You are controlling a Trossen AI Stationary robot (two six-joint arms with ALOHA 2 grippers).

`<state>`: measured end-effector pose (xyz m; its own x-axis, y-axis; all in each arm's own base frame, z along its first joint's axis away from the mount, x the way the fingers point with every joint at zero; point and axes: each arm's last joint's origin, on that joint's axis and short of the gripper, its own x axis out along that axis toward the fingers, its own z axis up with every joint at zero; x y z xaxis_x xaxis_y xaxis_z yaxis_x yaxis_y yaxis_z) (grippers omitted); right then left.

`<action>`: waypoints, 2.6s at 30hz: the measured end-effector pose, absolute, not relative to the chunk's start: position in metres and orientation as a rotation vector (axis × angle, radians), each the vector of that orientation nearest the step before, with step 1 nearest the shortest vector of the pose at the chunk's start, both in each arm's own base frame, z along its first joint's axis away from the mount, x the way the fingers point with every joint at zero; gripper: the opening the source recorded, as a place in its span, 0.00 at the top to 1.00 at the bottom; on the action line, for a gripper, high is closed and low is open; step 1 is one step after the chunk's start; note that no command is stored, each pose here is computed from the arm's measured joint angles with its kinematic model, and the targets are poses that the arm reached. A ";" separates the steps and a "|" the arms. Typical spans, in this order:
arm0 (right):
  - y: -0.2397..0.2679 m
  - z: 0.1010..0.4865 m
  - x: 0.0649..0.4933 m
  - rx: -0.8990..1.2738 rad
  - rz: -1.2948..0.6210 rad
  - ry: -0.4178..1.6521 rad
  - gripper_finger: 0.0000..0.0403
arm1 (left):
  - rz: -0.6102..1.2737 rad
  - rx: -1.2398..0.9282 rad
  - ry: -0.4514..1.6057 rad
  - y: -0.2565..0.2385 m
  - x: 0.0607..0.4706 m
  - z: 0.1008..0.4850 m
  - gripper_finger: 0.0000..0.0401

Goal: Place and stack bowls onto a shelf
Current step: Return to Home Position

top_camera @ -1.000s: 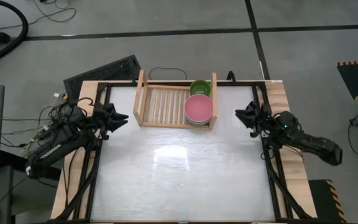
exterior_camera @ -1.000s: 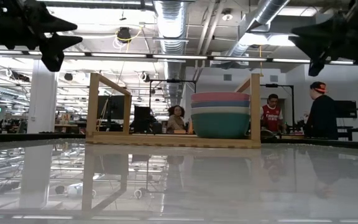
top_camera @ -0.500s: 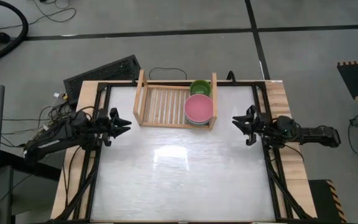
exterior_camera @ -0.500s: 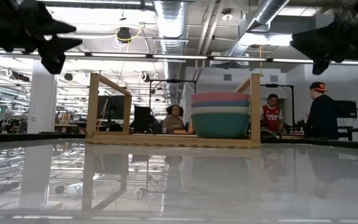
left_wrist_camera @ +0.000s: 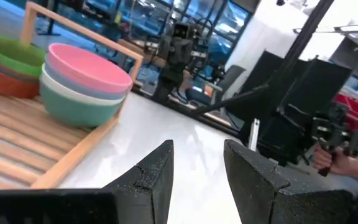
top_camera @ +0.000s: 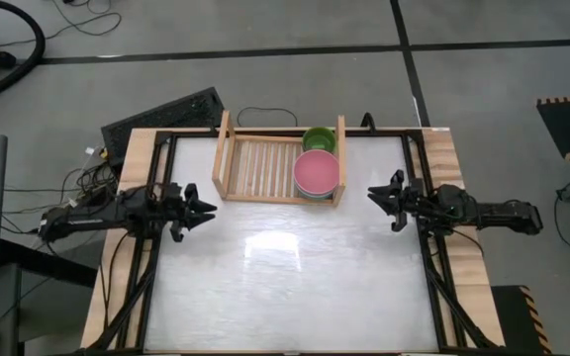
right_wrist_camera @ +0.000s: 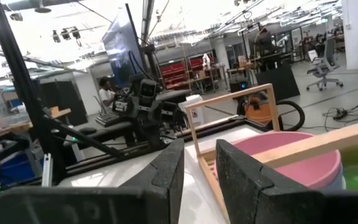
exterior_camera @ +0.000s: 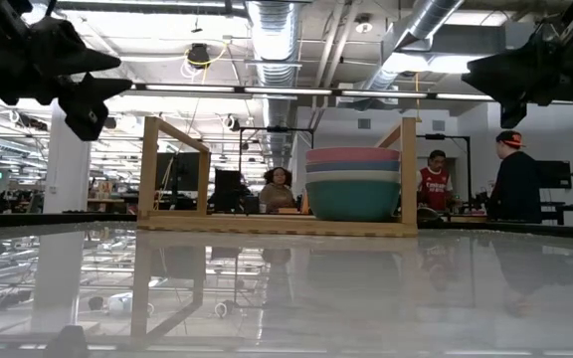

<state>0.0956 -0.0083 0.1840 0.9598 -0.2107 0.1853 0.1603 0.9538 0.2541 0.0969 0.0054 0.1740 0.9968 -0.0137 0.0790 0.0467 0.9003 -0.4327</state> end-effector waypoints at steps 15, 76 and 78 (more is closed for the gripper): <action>-0.008 0.183 0.096 0.216 -0.168 -0.198 0.70 | 0.019 -0.448 -0.083 -0.020 0.094 0.174 0.69; -0.025 0.170 0.094 0.278 -0.289 -0.091 0.70 | -0.195 -0.248 -0.042 -0.036 0.090 0.172 0.69; -0.025 0.168 0.095 0.283 -0.289 -0.064 0.70 | -0.194 -0.235 -0.035 -0.036 0.090 0.171 0.69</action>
<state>0.0947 -0.0253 0.1677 0.9568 -0.2900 0.0217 0.2722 0.9192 0.2847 0.0903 -0.0364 0.1715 0.9806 -0.1873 0.0576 0.1956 0.9539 -0.2275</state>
